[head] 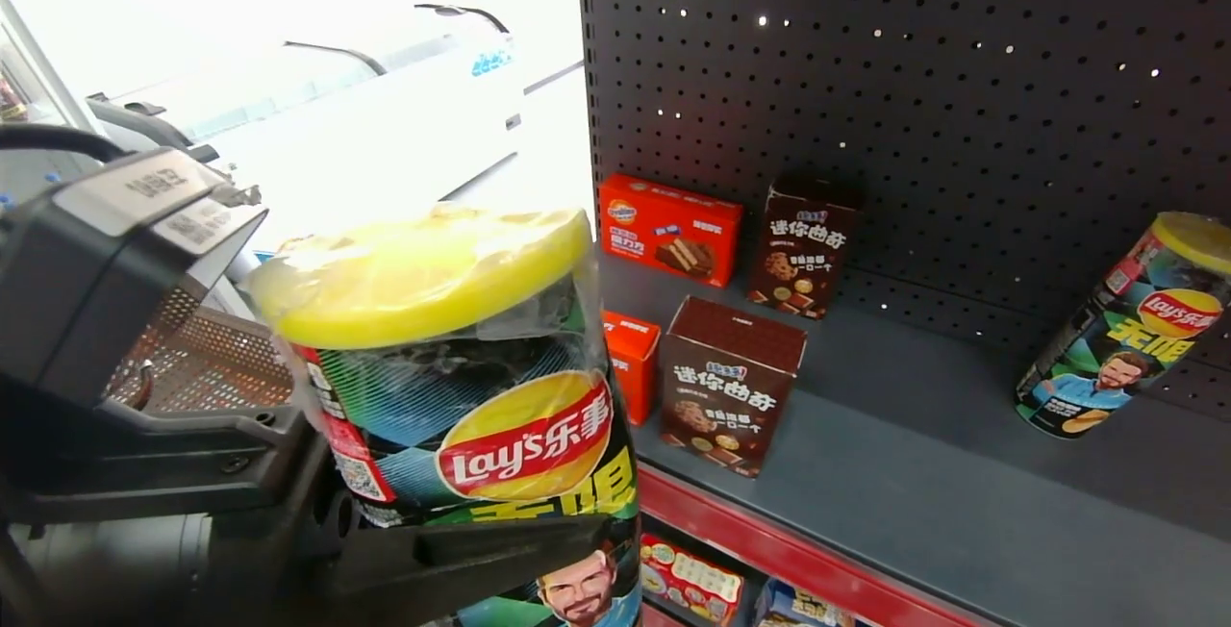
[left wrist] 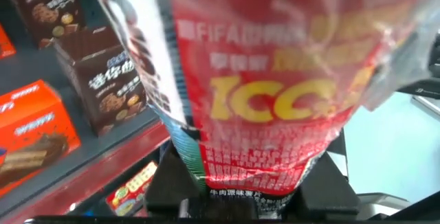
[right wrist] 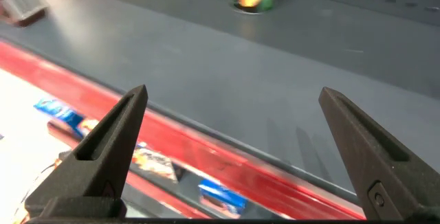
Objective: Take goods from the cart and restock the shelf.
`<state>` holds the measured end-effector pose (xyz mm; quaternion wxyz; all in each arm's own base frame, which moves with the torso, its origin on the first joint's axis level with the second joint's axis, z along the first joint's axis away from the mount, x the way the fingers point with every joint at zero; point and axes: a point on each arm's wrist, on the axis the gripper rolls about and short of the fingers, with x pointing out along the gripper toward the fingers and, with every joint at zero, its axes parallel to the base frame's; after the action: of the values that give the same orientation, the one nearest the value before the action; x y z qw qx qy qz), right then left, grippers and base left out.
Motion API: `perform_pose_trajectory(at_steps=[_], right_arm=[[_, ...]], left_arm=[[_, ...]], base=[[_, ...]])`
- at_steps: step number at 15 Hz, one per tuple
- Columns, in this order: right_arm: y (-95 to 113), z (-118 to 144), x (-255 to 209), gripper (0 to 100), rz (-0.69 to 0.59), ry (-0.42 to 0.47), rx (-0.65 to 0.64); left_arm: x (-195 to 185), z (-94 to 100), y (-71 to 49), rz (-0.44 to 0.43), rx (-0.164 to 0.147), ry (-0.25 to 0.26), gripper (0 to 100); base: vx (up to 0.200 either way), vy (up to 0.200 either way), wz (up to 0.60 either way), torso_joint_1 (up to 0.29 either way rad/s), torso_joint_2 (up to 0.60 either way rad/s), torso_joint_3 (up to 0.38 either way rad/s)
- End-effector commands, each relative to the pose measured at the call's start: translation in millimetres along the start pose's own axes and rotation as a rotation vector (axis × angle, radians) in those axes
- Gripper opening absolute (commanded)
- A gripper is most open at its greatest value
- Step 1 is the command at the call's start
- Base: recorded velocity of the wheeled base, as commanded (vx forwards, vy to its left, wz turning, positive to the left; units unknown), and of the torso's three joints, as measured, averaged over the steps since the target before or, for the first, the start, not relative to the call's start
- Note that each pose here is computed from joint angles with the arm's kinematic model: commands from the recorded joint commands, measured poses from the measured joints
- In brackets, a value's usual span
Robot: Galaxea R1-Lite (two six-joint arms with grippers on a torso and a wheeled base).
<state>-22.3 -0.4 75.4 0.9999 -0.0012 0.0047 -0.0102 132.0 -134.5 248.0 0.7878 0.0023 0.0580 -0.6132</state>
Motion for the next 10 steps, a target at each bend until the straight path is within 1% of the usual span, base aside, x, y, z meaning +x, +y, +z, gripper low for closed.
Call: perform_pose_trajectory(at_steps=[1, 5, 10], right_arm=[[0.0, -0.1, 0.0, 100, 0.0, 0.001, -0.001], [0.0, -0.1, 0.0, 100, 0.0, 0.001, -0.001], [0.0, -0.1, 0.0, 100, 0.0, 0.001, -0.001]], left_arm=[[0.5, -0.4, 0.5, 0.001, -0.002, 0.002, 0], [0.5, -0.8, 0.5, 0.001, -0.003, 0.003, 0], [0.5, -1.3, 0.5, 0.001, -0.004, 0.005, 0]], base=[[0.0, 0.0, 0.0, 0.0, 0.0, 0.0], [0.0, 0.0, 0.0, 0.0, 0.0, 0.0], [0.0, 0.0, -0.6, 0.003, 0.0, 0.005]])
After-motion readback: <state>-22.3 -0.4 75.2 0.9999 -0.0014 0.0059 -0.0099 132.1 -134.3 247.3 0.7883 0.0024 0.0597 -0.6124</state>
